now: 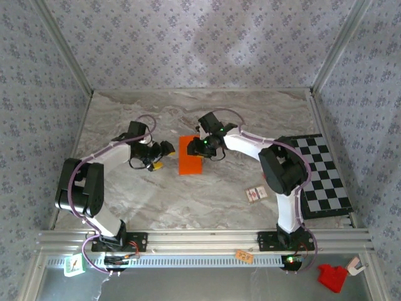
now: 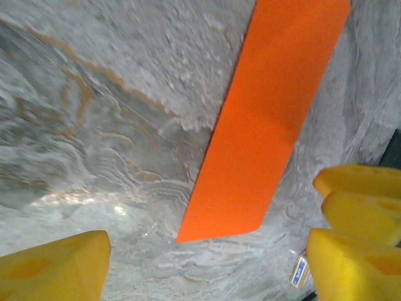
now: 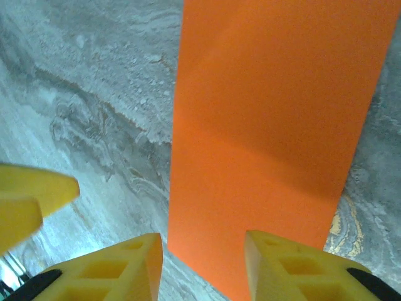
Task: Fold a paper plane with a square sheet of paper (pick it up from the middle)
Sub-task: Move the paper to the center of the table, then third fold the triangle at the center of the table.
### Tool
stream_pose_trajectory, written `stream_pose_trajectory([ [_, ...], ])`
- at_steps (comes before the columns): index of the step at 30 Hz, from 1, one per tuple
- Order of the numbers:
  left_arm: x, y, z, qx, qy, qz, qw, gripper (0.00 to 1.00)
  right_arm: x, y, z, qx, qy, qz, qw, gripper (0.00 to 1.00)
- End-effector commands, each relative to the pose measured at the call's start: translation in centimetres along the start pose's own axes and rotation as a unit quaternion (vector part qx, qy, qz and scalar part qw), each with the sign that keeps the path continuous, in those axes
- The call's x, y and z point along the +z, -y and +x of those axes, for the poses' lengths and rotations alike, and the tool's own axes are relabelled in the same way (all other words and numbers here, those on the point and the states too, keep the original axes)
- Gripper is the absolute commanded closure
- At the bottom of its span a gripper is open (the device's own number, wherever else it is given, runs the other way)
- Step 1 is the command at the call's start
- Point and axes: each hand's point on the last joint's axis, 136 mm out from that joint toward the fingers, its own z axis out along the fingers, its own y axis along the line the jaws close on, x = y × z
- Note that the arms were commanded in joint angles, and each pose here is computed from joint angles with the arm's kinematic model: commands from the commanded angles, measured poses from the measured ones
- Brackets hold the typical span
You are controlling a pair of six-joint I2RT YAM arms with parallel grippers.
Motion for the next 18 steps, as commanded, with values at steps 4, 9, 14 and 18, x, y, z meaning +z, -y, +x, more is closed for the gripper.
stream_pose_trajectory([
  [4,1.7,0.7,1.5,0.003,-0.029,0.011,1.000,0.23,2.3,1.8,0.7,0.033,-0.012,0.032,0.999,0.60],
  [9,2.7,0.8,2.0,0.009,-0.042,0.008,0.999,0.32,3.1,3.5,1.4,0.040,-0.023,0.057,0.997,0.60],
  [14,3.5,0.6,2.4,0.013,-0.058,0.007,0.998,0.48,3.8,5.0,2.5,0.043,-0.041,0.075,0.995,0.61],
  [18,4.3,0.4,3.0,0.014,-0.075,0.004,0.997,0.57,4.0,5.8,3.0,0.046,-0.048,0.083,0.994,0.61],
])
